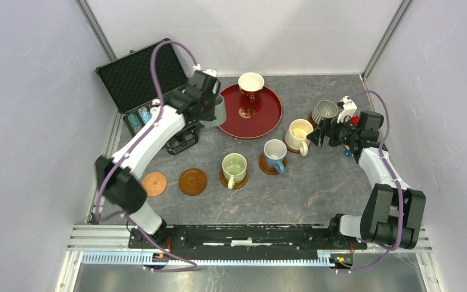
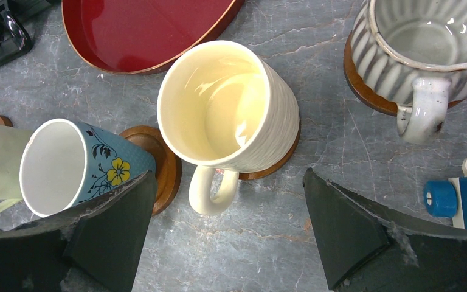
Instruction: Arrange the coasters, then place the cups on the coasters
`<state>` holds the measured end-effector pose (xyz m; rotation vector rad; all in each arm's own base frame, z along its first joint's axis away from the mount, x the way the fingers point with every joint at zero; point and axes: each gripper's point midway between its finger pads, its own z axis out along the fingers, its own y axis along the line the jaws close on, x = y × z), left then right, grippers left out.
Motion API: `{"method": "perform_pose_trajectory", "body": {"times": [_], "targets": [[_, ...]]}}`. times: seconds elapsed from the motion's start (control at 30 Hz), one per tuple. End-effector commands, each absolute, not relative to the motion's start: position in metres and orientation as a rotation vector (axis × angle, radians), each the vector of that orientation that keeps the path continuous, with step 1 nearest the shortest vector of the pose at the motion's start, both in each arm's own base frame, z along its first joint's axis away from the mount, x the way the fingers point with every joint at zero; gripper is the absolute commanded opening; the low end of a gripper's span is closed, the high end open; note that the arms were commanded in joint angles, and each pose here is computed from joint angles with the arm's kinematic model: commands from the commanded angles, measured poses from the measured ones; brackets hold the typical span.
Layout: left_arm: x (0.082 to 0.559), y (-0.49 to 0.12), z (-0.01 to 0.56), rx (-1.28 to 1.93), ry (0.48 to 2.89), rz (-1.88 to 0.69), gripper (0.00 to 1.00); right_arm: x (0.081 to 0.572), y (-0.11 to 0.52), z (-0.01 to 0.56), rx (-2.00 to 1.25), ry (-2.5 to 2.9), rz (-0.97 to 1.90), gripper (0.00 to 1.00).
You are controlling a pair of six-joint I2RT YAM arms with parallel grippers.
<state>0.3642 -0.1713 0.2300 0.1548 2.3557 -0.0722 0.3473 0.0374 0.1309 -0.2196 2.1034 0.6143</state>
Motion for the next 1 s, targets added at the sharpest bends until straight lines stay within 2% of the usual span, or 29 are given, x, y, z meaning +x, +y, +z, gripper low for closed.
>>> {"method": "perform_pose_trajectory", "body": {"times": [0.0, 0.27, 0.4, 0.53, 0.97], "targets": [[0.334, -0.148, 0.245, 0.13, 2.306, -0.074, 0.02, 0.352, 0.037, 0.144, -0.239, 2.057, 0.609, 0.98], [0.251, -0.113, 0.201, 0.063, 2.362, -0.148, 0.02, 0.353, 0.036, 0.143, -0.242, 2.058, 0.603, 0.98], [0.223, -0.107, 0.188, 0.049, 2.305, -0.245, 0.02, 0.353, 0.036, 0.141, -0.241, 2.064, 0.607, 0.98], [0.216, -0.099, 0.198, 0.049, 2.203, -0.268, 0.02, 0.353, 0.036, 0.139, -0.242, 2.064, 0.607, 0.98], [0.209, -0.098, 0.175, 0.021, 2.188, -0.287, 0.02, 0.354, 0.035, 0.138, -0.241, 2.069, 0.608, 0.98]]}}
